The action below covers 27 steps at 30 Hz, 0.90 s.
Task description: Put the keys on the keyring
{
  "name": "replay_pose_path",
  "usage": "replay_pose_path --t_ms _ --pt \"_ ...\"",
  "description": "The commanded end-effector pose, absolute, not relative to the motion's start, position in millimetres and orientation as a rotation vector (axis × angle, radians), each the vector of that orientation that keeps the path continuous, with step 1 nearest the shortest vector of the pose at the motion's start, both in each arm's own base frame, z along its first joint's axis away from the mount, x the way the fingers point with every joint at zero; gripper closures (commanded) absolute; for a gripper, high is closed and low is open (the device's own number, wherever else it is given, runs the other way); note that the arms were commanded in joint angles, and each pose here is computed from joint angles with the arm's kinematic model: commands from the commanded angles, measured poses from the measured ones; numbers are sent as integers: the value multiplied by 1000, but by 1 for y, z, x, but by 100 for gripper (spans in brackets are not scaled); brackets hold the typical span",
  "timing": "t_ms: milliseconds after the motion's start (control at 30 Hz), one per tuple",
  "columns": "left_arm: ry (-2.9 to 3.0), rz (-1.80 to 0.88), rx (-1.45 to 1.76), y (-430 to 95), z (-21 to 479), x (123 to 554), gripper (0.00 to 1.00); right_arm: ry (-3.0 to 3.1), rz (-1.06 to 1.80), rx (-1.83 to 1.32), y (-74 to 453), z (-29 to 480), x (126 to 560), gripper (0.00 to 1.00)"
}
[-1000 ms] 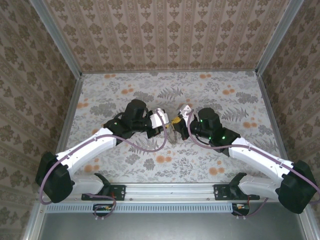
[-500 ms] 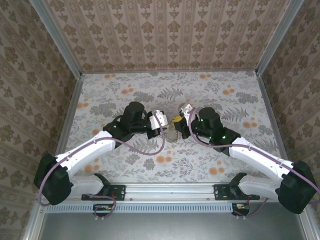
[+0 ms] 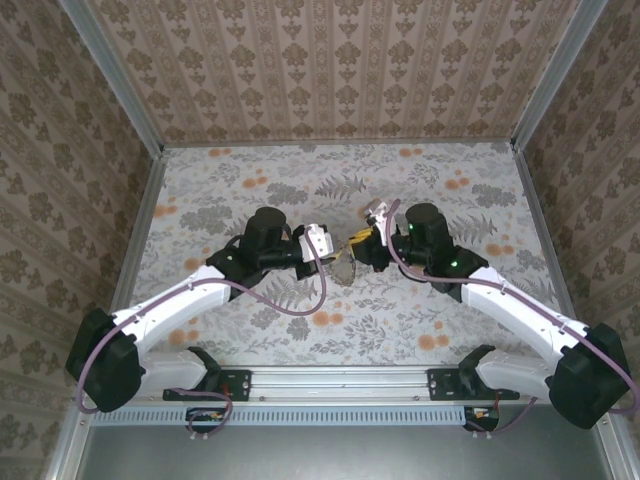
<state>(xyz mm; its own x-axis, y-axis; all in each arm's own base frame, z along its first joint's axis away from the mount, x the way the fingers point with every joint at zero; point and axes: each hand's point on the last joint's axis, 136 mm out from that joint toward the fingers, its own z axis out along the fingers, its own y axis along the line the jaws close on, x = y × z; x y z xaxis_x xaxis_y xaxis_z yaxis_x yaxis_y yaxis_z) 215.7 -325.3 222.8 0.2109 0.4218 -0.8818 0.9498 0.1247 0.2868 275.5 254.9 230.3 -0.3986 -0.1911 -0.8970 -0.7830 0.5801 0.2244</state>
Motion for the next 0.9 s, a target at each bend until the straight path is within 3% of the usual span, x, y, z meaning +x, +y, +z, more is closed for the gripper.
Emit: replay_pose_path --t_ms 0,267,467,867 --pt "1262 -710 1441 -329 249 208 100 1896 827 -866 256 236 268 78" --pt "1230 -762 1438 -329 255 205 100 1796 564 -1025 234 251 266 72" --pt "1175 -845 1460 -330 264 194 100 1594 501 -1301 234 260 236 67" --pt "1097 -948 1497 -336 271 181 100 1487 479 -1410 239 274 229 76"
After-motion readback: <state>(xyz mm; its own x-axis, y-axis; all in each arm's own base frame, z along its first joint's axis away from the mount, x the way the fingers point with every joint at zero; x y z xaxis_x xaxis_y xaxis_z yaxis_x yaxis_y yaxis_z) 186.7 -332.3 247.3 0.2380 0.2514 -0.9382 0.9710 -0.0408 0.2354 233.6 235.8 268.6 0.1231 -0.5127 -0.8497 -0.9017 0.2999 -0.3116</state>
